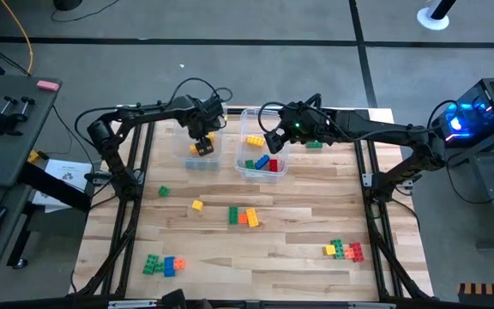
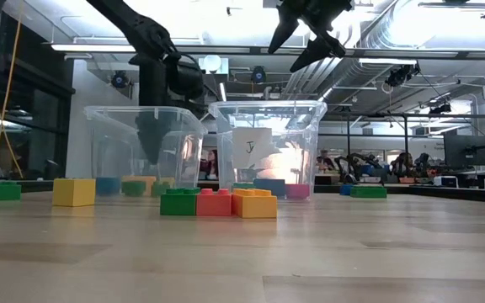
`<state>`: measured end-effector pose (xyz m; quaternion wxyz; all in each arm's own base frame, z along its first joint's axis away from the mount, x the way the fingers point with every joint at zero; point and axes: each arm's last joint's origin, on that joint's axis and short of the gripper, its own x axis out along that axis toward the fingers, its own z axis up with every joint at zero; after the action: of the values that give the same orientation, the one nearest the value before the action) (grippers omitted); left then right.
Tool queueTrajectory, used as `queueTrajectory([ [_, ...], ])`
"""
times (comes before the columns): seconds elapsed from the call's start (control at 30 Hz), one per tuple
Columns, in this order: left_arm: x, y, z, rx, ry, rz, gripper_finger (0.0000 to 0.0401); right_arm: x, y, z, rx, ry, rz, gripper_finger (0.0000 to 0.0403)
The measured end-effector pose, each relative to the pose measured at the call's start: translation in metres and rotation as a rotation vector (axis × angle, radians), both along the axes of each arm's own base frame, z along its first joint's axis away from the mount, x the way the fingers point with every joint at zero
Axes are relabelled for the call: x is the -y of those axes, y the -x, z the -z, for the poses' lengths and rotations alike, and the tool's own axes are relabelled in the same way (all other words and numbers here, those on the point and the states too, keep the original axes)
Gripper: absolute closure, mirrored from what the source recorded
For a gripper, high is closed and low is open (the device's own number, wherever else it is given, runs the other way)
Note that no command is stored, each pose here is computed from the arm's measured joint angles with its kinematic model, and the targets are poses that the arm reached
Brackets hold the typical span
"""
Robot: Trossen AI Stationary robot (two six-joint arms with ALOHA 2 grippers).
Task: Sort blocks by size
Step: Put the yellow big game piece into the right transparent bin
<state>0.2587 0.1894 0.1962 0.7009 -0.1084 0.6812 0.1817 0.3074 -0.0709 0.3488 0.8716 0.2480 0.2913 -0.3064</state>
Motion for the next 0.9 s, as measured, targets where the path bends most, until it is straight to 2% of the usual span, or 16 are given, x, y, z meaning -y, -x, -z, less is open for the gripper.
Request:
queueTrajectory([
  [0.13,0.009,0.006,0.015,-0.056,0.035,0.001,0.0172,0.000,0.000,0.000,0.000,0.000,0.000,0.0087],
  [0.47,0.015,0.018,0.043,-0.098,-0.010,-0.016,0.0181,0.000,0.000,0.000,0.000,0.000,0.000,0.0087],
  [0.57,0.015,0.018,0.044,-0.105,-0.031,-0.018,0.0230,0.000,0.000,0.000,0.001,-0.002,0.002,0.0087],
  [0.7,0.013,0.018,0.038,-0.112,-0.048,-0.018,0.0355,0.000,0.000,0.000,0.002,-0.002,0.003,0.0087],
  [0.8,0.009,0.016,0.020,-0.077,-0.064,-0.022,0.0361,0.000,0.000,0.000,0.002,-0.002,0.003,0.0087],
  [0.9,0.004,0.014,-0.010,-0.053,-0.102,-0.018,0.0360,0.000,0.000,0.000,0.002,-0.002,0.003,0.0087],
])
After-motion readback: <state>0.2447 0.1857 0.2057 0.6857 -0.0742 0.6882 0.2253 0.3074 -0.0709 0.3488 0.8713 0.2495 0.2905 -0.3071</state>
